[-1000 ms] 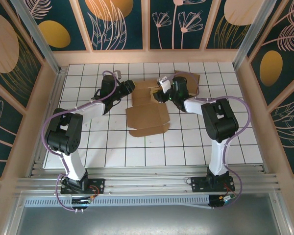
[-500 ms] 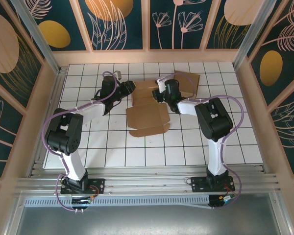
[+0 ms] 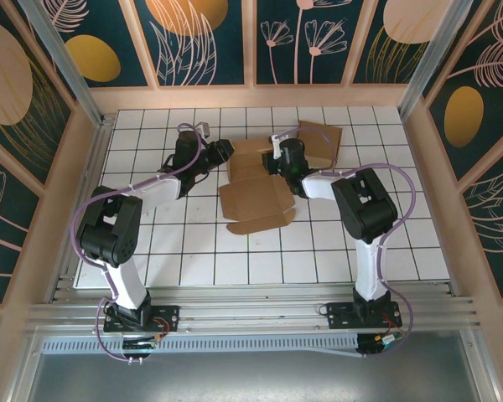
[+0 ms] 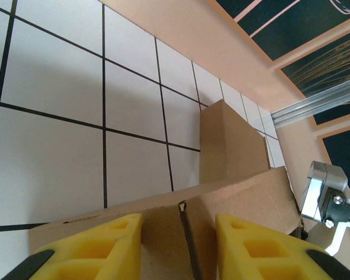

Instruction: Fold the paper box

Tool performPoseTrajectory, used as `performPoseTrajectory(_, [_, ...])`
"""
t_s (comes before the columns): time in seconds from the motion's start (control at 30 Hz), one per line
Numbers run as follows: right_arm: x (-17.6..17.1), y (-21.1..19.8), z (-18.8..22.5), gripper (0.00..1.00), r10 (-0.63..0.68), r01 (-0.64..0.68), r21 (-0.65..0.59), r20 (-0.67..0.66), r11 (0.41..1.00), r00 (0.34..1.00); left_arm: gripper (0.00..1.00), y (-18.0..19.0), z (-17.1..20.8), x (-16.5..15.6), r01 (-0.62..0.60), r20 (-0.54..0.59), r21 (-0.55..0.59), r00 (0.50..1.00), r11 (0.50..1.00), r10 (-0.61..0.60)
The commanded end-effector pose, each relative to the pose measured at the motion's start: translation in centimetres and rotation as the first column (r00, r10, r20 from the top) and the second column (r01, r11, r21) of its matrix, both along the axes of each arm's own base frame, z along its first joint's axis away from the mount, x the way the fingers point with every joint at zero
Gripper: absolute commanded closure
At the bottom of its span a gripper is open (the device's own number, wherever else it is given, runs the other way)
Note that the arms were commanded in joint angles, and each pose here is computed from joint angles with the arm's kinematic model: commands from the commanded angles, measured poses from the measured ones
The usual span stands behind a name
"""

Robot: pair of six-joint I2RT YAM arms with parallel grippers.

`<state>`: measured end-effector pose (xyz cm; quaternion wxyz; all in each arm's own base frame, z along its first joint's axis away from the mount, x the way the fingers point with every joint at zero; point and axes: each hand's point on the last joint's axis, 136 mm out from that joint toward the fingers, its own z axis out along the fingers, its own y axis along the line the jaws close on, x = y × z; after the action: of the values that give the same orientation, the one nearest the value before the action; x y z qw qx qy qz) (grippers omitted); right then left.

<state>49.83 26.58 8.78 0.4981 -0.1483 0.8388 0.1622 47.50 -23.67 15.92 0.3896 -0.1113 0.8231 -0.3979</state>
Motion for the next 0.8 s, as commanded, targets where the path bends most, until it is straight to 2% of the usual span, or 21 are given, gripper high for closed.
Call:
performPoseTrajectory(0.0, [-1.0, 0.5, -0.6, 0.91, 0.014, -0.014, 0.008, -0.016, 1.0, 1.0, 0.66, -0.7, -1.7, -1.5, 0.035, -0.071, 0.011, 0.997, 0.999, -0.034])
performPoseTrajectory(0.07, [-0.8, 0.5, -0.4, 0.98, 0.015, -0.015, 0.01, -0.008, 1.0, 1.0, 0.66, -0.5, -1.8, -1.6, 0.03, -0.072, 0.016, 0.997, 0.999, -0.029])
performPoseTrajectory(0.13, [-0.6, 0.5, -0.2, 0.97, 0.009, -0.009, 0.007, 0.0, 1.0, 1.0, 0.65, -0.4, -1.8, -1.7, 0.027, -0.073, 0.019, 0.997, 0.999, -0.025])
performPoseTrajectory(0.17, [-0.5, 0.4, -0.1, 0.93, 0.006, -0.006, 0.006, 0.004, 1.0, 1.0, 0.65, -0.4, -1.7, -1.8, 0.024, -0.073, 0.017, 0.997, 1.0, -0.023])
performPoseTrajectory(0.23, [-0.5, 0.4, 0.4, 0.63, 0.002, -0.002, 0.007, 0.015, 1.0, 1.0, 0.65, -0.3, -1.6, -1.8, 0.019, -0.076, 0.011, 0.997, 1.0, -0.018])
performPoseTrajectory(0.27, [-0.5, 0.2, 0.6, 0.55, -0.005, 0.005, 0.007, 0.022, 1.0, 1.0, 0.65, -0.2, -1.6, -1.9, 0.015, -0.077, 0.009, 0.997, 1.0, -0.015])
performPoseTrajectory(0.3, [-0.4, 0.0, 1.0, 0.54, -0.021, 0.021, 0.004, 0.033, 1.0, 0.999, 0.64, -0.1, -1.5, -2.0, 0.009, -0.077, 0.008, 0.997, 1.0, -0.008])
performPoseTrajectory(0.33, [-0.6, -0.2, 1.2, 0.63, -0.021, 0.021, 0.003, 0.043, 1.0, 0.999, 0.63, 0.1, -1.3, -2.1, -0.004, -0.077, 0.007, 0.997, 1.0, 0.004])
performPoseTrajectory(0.4, [-0.9, -0.2, 2.1, 0.86, -0.006, 0.005, 0.009, 0.079, 1.0, 0.997, 0.6, 0.5, -0.7, -2.2, -0.023, -0.063, 0.009, 0.998, 1.0, 0.024])
performPoseTrajectory(0.47, [-1.2, -0.1, 2.6, 0.99, 0.017, -0.017, -0.001, 0.112, 1.0, 0.994, 0.54, 0.7, 0.0, -2.2, -0.033, -0.051, 0.009, 0.998, 0.999, 0.034])
performPoseTrajectory(0.53, [-1.3, -0.1, 2.9, 1.0, 0.03, -0.027, -0.023, 0.129, 0.999, 0.991, 0.43, 0.9, 0.3, -2.3, -0.04, -0.051, 0.009, 0.998, 0.999, 0.04])
performPoseTrajectory(0.6, [-1.7, 0.2, 3.4, 1.0, 0.061, -0.058, -0.023, 0.141, 0.998, 0.988, 0.34, 1.2, 2.4, -2.7, -0.05, -0.013, -0.001, 0.999, 0.999, 0.05])
performPoseTrajectory(0.77, [-2.7, 0.6, 4.5, 1.0, 0.174, -0.158, -0.109, 0.158, 0.981, 0.972, 0.21, 3.6, 6.4, -4.1, -0.119, 0.1, 0.049, 0.988, 0.992, 0.114])
